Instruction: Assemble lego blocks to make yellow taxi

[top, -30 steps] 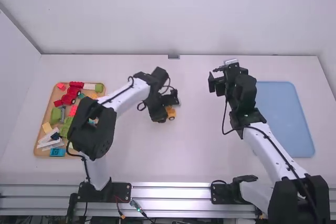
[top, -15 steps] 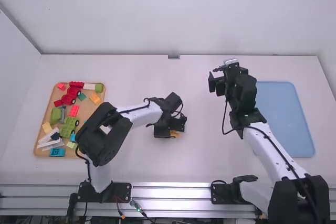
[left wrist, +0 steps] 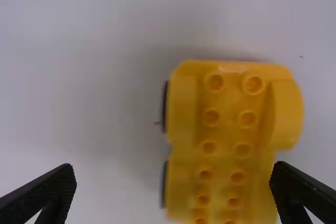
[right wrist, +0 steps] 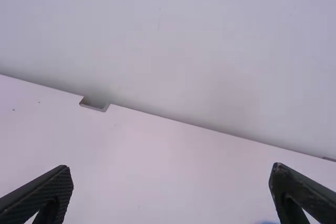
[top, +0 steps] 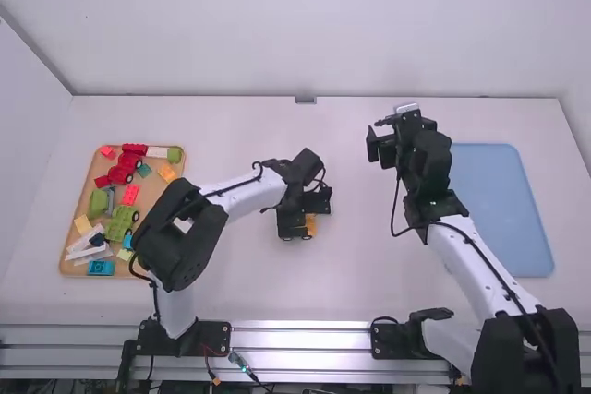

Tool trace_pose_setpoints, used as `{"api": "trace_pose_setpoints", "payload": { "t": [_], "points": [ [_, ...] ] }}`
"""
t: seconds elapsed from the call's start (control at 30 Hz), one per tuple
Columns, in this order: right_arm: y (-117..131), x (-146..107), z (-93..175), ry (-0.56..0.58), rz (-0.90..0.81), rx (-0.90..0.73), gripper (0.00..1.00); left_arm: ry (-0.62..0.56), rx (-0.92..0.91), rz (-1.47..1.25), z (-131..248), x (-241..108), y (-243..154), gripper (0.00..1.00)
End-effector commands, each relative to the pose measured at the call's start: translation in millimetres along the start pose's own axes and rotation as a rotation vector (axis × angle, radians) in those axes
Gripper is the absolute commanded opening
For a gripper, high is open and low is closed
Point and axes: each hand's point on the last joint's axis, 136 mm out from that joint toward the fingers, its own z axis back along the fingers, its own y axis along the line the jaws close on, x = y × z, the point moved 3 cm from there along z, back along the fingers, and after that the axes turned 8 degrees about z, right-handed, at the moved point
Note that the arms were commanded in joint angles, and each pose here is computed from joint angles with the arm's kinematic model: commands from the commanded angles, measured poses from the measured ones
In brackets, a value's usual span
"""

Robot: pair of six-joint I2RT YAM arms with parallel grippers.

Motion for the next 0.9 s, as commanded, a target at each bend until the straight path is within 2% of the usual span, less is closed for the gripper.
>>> {"api": "trace_pose_setpoints", "payload": {
  "t": [0.0,0.03,0.2,0.3,0.33,0.4,0.47,0.73,0.87],
  "points": [
    [-7,15,-1,-0.031,0.001,-0.017,0.99,-0.066,0.053,0.102,33,2,27,0.99],
    [-7,15,-1,-0.031,0.001,-0.017,0.99,-0.068,0.056,0.116,37,1,31,0.99],
    [-7,15,-1,-0.031,0.0,-0.016,0.99,-0.119,0.126,0.526,74,-38,87,0.99],
    [-7,16,-1,-0.036,0.0,-0.017,0.99,-0.102,0.133,0.798,89,-76,108,0.99],
    [-7,17,-1,-0.04,0.001,-0.017,0.99,-0.073,0.12,0.946,94,-100,113,0.99],
    [-7,18,-1,-0.043,0.001,-0.018,0.99,-0.051,0.113,1.024,95,-116,115,0.99],
    [-8,21,-1,-0.058,0.0,-0.023,0.99,-0.012,0.102,1.2,96,-150,119,0.99],
    [-8,22,-1,-0.062,0.001,-0.024,0.99,0.003,0.14,1.612,99,-233,134,0.99],
    [-8,20,-1,-0.054,0.0,-0.025,0.99,0.025,0.174,1.883,106,-296,132,0.99]
  ]
}}
